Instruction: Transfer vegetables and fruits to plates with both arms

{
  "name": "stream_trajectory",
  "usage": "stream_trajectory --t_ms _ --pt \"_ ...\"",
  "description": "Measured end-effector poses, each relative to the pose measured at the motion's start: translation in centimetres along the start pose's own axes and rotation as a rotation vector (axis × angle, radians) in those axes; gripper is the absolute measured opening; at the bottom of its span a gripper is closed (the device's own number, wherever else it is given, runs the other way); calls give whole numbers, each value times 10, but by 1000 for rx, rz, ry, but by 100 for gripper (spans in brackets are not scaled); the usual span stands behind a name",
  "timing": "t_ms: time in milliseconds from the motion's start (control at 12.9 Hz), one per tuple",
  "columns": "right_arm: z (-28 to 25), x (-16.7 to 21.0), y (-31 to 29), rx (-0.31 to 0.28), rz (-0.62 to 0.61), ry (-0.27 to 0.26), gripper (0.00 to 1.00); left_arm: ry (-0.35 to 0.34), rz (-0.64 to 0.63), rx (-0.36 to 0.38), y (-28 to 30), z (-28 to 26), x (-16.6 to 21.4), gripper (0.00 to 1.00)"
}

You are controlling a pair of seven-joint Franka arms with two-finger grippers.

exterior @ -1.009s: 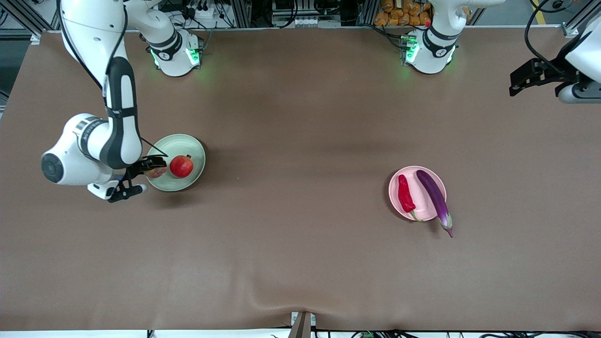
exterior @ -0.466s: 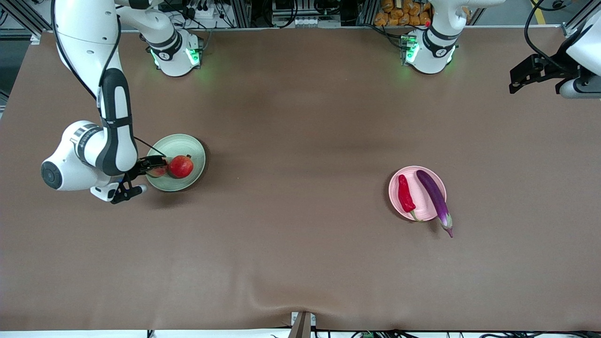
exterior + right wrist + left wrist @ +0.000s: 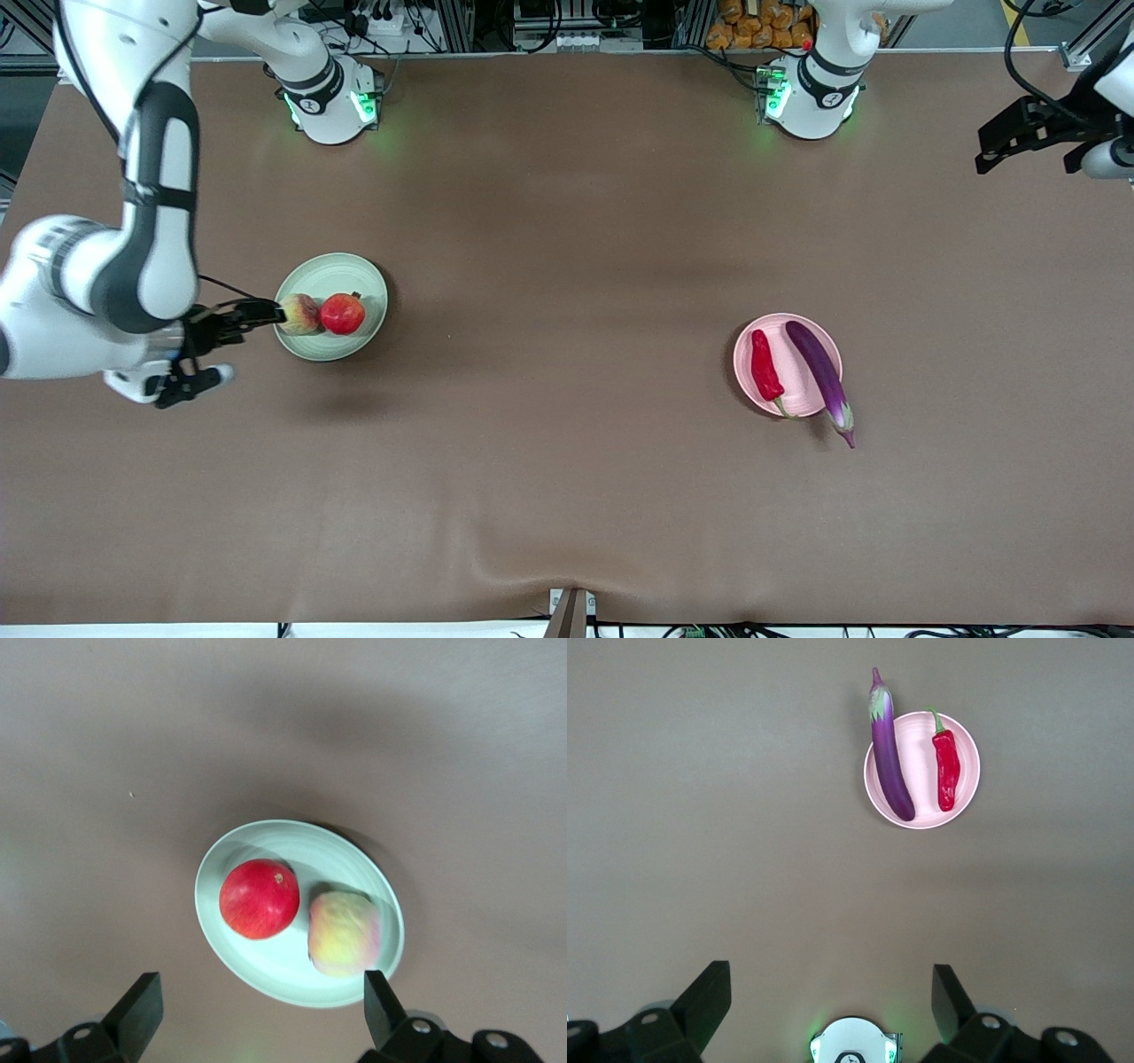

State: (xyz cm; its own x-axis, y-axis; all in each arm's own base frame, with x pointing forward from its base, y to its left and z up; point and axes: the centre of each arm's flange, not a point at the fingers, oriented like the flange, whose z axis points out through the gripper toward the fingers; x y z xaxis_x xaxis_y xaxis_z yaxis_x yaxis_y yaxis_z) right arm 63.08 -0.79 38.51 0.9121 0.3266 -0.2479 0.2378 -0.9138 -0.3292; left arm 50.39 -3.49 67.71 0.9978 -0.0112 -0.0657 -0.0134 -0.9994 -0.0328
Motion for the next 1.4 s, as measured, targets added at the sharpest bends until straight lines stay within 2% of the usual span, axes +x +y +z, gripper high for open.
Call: stream_trajectory --t_ms 233,543,699,854,1087,1242,1397 --pt "-57 -8 -23 -40 67 45 100 2 -10 -1 -5 -1 0 100" --pt "-85 -20 -85 -152 167 16 100 4 -17 -2 -9 -2 -1 100" --pt "-106 -34 -107 -195 215 42 100 3 -19 -2 -10 -2 -1 100" --pt "-141 -62 -110 -206 264 106 100 2 -19 -2 -10 -2 -1 100" --pt "-187 -122 -98 -183 314 191 100 3 -21 -2 -11 -2 -2 100" --pt "-203 -156 -98 -176 354 221 100 3 -22 -2 -11 -3 -2 100" --pt "-205 -170 -102 -166 429 219 100 3 -23 -2 -12 -3 -2 100"
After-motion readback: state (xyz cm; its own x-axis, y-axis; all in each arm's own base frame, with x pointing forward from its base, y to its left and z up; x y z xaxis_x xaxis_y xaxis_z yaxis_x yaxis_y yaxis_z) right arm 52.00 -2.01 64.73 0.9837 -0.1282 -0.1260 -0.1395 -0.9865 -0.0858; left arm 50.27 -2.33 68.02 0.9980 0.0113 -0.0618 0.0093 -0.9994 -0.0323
